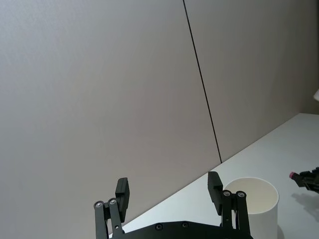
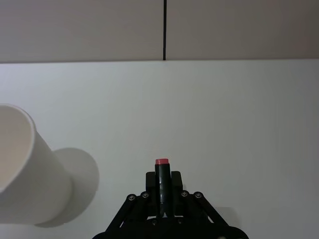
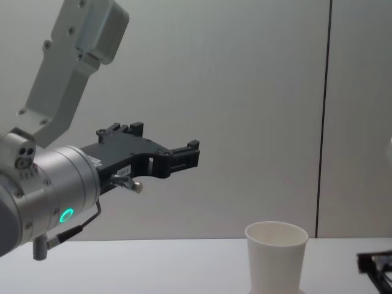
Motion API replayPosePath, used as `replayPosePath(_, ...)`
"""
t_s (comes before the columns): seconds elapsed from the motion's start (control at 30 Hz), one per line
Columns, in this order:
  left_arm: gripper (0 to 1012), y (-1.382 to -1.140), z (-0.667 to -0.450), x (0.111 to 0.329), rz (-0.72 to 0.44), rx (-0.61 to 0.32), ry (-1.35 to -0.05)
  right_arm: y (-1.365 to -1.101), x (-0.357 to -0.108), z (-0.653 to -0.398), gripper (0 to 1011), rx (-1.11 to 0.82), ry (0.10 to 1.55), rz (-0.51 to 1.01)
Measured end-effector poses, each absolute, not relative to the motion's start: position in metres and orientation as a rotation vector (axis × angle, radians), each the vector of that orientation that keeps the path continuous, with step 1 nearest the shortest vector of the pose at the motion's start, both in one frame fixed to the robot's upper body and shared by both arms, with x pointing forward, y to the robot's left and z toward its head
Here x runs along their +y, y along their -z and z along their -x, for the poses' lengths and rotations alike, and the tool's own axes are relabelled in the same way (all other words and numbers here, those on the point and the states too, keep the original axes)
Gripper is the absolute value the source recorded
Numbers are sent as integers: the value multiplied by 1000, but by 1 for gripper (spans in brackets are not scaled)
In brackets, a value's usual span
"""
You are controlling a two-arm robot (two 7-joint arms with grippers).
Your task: Place the pen into the pen holder.
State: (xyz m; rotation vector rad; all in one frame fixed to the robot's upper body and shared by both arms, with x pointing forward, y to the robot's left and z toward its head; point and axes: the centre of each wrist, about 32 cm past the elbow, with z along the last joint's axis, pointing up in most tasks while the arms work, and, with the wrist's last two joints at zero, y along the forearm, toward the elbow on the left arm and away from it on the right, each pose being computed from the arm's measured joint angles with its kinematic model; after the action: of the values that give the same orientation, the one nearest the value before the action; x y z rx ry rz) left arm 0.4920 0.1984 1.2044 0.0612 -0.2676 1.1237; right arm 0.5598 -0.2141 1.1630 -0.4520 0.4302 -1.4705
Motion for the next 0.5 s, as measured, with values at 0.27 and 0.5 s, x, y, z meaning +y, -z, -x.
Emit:
replayPosePath(0.27, 1002, -1204, -492, 198, -61, -268, -1124, -1169, -216, -554, 166, 340, 1450, 357)
replayPosePath(0.5, 1002, -1204, -492, 198, -61, -268, -1124, -1174, -217, -550, 166, 258, 1428, 269)
